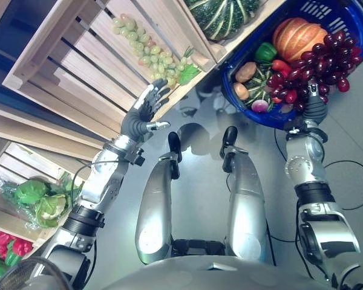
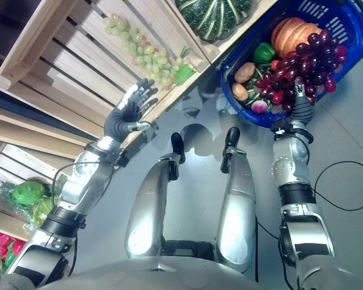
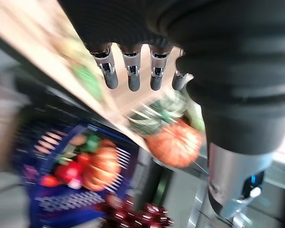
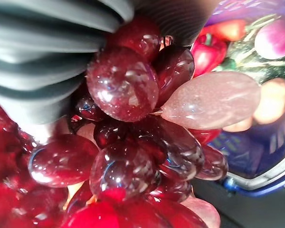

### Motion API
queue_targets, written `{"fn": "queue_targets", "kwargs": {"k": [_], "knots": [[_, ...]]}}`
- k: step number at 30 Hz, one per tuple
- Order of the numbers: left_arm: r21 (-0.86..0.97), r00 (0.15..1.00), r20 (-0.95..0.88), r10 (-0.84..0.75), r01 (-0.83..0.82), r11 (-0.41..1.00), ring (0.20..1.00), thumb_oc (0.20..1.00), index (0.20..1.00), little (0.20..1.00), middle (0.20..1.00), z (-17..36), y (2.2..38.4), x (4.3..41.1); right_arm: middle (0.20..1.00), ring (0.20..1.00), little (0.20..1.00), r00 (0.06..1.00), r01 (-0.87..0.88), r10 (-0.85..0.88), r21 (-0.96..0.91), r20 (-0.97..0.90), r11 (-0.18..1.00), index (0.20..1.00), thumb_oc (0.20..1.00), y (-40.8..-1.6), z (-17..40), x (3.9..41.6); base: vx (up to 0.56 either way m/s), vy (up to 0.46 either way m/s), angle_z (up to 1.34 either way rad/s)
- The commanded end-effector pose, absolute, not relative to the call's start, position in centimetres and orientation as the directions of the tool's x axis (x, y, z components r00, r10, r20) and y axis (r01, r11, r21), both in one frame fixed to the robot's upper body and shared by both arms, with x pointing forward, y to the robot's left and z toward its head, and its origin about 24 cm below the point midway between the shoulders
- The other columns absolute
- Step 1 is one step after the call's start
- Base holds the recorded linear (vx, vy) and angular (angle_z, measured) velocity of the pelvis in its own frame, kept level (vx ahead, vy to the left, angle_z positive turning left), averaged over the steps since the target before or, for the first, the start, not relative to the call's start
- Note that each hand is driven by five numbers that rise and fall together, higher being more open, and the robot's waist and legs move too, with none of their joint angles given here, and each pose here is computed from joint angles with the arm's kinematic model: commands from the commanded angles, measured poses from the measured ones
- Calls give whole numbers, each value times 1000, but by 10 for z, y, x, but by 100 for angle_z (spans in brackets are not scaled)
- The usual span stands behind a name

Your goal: Pick up fruits and vegetables into the basket

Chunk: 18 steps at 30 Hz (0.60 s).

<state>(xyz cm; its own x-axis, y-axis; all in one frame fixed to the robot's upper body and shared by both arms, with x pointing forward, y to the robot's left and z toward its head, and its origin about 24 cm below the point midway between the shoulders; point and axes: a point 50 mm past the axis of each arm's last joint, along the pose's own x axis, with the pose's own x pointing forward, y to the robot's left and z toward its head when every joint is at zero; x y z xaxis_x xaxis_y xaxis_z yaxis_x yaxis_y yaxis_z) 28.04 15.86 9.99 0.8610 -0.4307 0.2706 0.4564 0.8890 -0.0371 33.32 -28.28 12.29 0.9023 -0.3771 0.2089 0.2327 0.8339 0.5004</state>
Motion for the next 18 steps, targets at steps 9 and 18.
{"fn": "queue_targets", "kwargs": {"k": [9,18], "knots": [[-48,846,130,-516,525,849,1000,1000,1000,1000,1000,66,159,262,200,200,200,899,235,-367,443,240,865,200,200,-333,183,345,-18,-44,4],[2,842,119,-526,529,848,1000,1000,1000,1000,1000,57,154,260,200,200,200,929,202,-347,608,129,768,200,200,-335,187,357,2,-13,1]]}}
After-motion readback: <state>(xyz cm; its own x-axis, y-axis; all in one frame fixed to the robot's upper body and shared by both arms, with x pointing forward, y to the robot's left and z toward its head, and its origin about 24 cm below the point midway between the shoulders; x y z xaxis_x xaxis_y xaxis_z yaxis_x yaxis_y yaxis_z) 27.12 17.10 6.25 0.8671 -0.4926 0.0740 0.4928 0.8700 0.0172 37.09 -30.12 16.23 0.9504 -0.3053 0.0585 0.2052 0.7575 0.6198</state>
